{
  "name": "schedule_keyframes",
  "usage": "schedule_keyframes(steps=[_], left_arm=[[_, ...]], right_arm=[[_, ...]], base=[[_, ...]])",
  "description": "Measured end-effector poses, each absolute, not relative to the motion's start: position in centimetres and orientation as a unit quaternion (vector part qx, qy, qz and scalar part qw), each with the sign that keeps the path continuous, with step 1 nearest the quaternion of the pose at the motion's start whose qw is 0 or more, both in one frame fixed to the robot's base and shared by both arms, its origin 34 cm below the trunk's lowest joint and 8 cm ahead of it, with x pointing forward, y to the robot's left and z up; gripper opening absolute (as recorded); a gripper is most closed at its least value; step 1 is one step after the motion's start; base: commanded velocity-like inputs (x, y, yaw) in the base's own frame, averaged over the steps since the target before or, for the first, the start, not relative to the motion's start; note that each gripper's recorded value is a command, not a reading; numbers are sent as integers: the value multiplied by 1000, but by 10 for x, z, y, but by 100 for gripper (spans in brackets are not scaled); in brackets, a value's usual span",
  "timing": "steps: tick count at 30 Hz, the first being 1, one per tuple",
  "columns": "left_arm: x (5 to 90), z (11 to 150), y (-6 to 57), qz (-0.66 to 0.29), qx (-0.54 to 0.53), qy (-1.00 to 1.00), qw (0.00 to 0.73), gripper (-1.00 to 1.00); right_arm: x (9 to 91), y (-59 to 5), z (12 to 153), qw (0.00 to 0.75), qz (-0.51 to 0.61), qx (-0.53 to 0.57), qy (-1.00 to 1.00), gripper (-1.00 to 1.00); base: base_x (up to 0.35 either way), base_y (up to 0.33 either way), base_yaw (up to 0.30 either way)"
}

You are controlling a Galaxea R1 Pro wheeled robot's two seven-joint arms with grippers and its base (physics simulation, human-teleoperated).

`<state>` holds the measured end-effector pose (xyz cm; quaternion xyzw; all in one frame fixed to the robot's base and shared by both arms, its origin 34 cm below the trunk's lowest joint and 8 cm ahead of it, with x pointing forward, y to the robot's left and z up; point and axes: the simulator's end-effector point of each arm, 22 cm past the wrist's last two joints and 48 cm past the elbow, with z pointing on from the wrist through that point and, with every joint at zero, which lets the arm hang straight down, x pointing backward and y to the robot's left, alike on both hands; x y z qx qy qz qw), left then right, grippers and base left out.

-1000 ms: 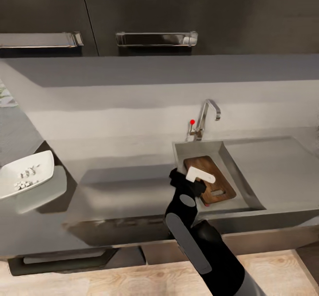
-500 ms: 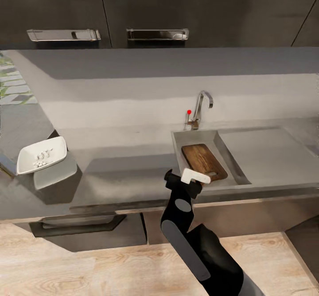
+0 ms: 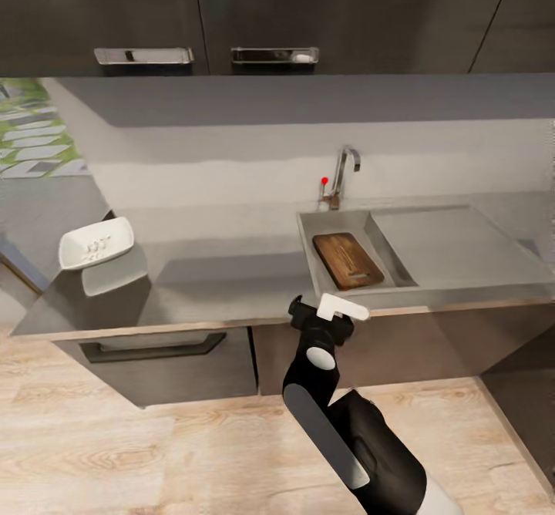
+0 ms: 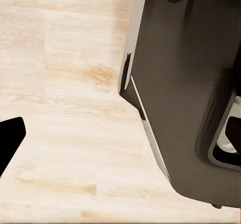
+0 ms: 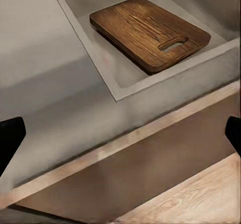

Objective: In the kitchen, take the Vidalia onion out of the sink, dice it on the chopping board with the paring knife, put the diced onion into the bowl on the countertop, then place both the paring knife and the chopping board into the sink.

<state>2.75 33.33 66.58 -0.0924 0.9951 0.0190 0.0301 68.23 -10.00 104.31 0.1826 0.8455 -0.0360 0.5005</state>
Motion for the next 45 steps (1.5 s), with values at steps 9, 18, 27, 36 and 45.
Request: schedule_keyframes(steps=[9,18,27,36,45], left_arm=[[27,666,333,19,-92,995,30,100],[27,666,333,19,-92,995,30,100],[27,666,333,19,-92,995,30,100],[27,666,333,19,-92,995,30,100],[27,666,333,19,-92,995,31,100]], right_arm=[[683,-115,1040,517,-38,195,832,100],[657,-114,1012,551,-17,153,820,100],[580,-120,931,524,15,108,844,100],[473,-199,803,491,-53,92,865,100],[451,-246,743,454,-48,61,888,100]], base=[[-336,0,0],[-164,0,0],[-6,0,0],[0,0,0],[0,0,0]])
